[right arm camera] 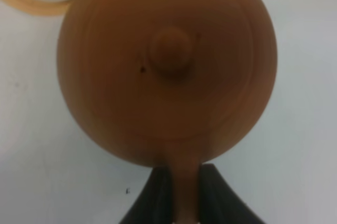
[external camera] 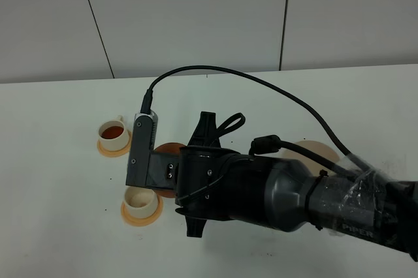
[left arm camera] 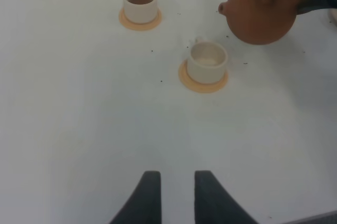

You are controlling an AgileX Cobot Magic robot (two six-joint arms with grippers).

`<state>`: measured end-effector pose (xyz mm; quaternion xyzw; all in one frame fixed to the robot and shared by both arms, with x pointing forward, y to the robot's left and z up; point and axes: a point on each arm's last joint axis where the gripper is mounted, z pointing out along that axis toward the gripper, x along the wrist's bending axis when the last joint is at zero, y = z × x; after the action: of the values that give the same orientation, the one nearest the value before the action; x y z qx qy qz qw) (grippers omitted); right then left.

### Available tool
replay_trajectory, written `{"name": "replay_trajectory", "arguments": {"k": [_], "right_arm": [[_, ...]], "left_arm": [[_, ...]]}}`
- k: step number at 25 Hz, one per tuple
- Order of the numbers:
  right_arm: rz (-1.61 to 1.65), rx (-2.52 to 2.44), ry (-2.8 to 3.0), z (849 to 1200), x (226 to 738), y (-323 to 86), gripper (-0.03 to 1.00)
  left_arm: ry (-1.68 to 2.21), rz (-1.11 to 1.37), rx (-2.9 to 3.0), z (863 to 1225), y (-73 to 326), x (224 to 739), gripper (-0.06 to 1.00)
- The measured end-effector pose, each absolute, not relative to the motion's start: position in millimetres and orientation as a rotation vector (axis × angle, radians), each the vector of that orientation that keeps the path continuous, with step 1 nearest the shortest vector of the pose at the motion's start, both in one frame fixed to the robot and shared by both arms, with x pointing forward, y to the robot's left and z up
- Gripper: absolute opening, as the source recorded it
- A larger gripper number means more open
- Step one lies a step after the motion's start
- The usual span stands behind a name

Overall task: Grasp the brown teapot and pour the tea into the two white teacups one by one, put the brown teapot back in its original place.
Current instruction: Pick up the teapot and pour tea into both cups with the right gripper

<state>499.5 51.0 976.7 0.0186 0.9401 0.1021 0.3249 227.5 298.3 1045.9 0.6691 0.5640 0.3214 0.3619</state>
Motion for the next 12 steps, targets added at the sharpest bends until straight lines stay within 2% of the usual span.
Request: {"name": "replay_trajectory", "arguments": {"k": [12], "right_arm": [[0.218, -0.031, 2.418, 979.0, 495.6, 53.9, 0.09]], "left_arm": [[1.453, 0.827, 1.722, 1045.9, 298.3, 227.5, 0.23]]}}
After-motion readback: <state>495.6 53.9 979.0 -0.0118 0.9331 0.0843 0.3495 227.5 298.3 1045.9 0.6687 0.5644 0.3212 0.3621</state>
